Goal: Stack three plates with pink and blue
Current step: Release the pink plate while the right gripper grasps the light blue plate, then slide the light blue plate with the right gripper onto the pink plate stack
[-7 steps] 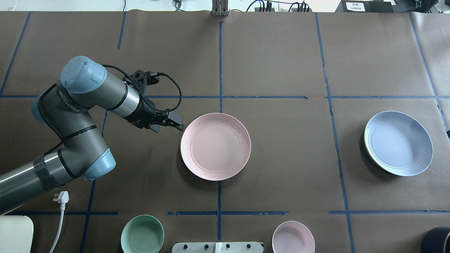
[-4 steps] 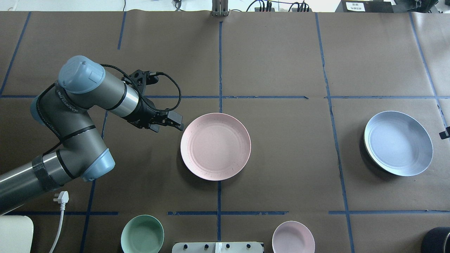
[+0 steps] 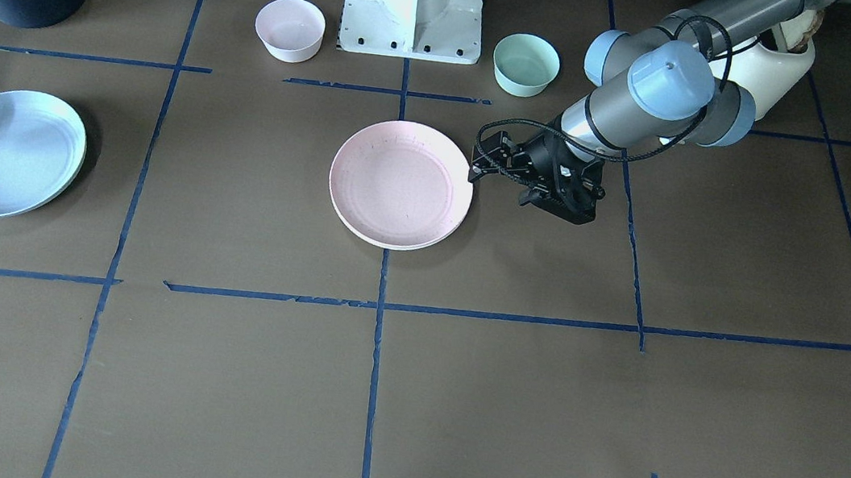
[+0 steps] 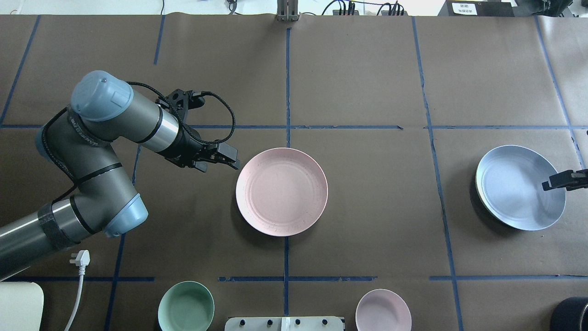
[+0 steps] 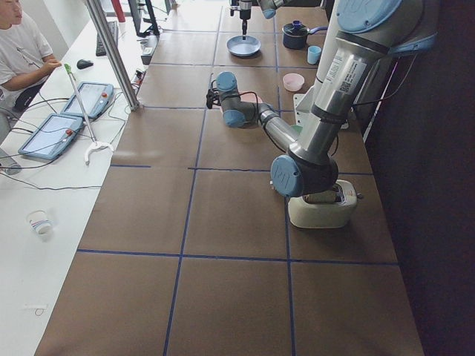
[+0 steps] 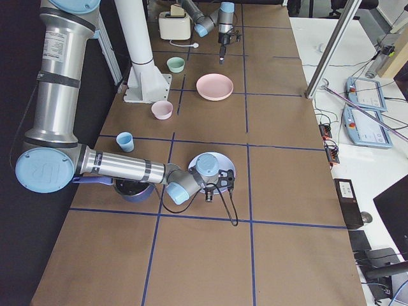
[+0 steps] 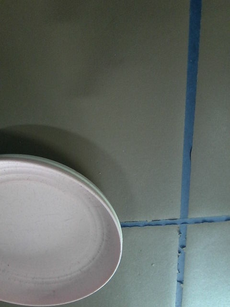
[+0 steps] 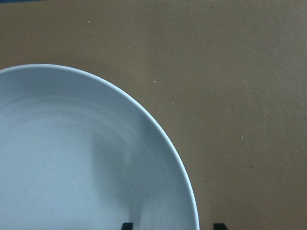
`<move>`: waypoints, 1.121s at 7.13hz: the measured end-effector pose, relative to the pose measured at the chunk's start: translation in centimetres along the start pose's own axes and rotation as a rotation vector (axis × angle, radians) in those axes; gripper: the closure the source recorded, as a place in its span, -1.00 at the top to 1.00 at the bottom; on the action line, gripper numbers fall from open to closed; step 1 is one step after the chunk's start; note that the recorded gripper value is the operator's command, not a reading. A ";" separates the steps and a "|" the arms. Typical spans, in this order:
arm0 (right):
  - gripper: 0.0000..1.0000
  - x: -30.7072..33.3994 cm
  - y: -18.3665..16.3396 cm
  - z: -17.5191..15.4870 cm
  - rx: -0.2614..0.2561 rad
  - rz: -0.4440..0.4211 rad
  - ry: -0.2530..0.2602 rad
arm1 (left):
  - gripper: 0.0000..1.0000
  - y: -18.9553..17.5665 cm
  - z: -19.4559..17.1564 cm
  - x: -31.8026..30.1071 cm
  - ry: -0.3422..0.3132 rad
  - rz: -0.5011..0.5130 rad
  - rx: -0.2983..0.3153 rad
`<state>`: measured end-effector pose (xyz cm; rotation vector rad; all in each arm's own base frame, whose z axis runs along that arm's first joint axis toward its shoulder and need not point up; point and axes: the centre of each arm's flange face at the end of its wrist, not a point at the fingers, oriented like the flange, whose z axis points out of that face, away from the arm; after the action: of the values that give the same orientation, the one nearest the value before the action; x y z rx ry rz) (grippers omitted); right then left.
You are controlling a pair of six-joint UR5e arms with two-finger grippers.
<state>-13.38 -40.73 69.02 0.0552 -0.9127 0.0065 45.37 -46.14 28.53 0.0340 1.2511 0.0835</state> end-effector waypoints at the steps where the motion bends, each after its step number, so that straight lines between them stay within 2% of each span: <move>1: -1.00 0.1 0.0 0.1 -0.004 0.004 0.002 | 1.00 0.0 -0.1 0.1 0.002 0.001 0.001; 3: -1.00 -1.4 -0.7 -0.1 -0.006 -0.007 -0.022 | 1.00 0.1 -0.4 0.3 0.006 0.001 0.003; 4: -1.00 -4.3 -1.9 -0.3 -0.010 -0.016 -0.062 | 1.00 0.3 -0.7 0.5 0.011 -0.006 0.004; 6: -1.00 -15.3 -4.2 0.2 -0.033 -0.053 -0.164 | 1.00 0.8 -1.7 0.4 0.020 -0.017 0.008; 8: -1.00 -30.6 -5.9 1.8 -0.057 -0.031 -0.265 | 1.00 0.2 -2.8 -0.1 0.021 -0.024 0.028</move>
<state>-33.36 -46.18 45.67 0.0170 -1.1759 -0.0571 42.71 -45.98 27.75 0.0430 1.2733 0.0457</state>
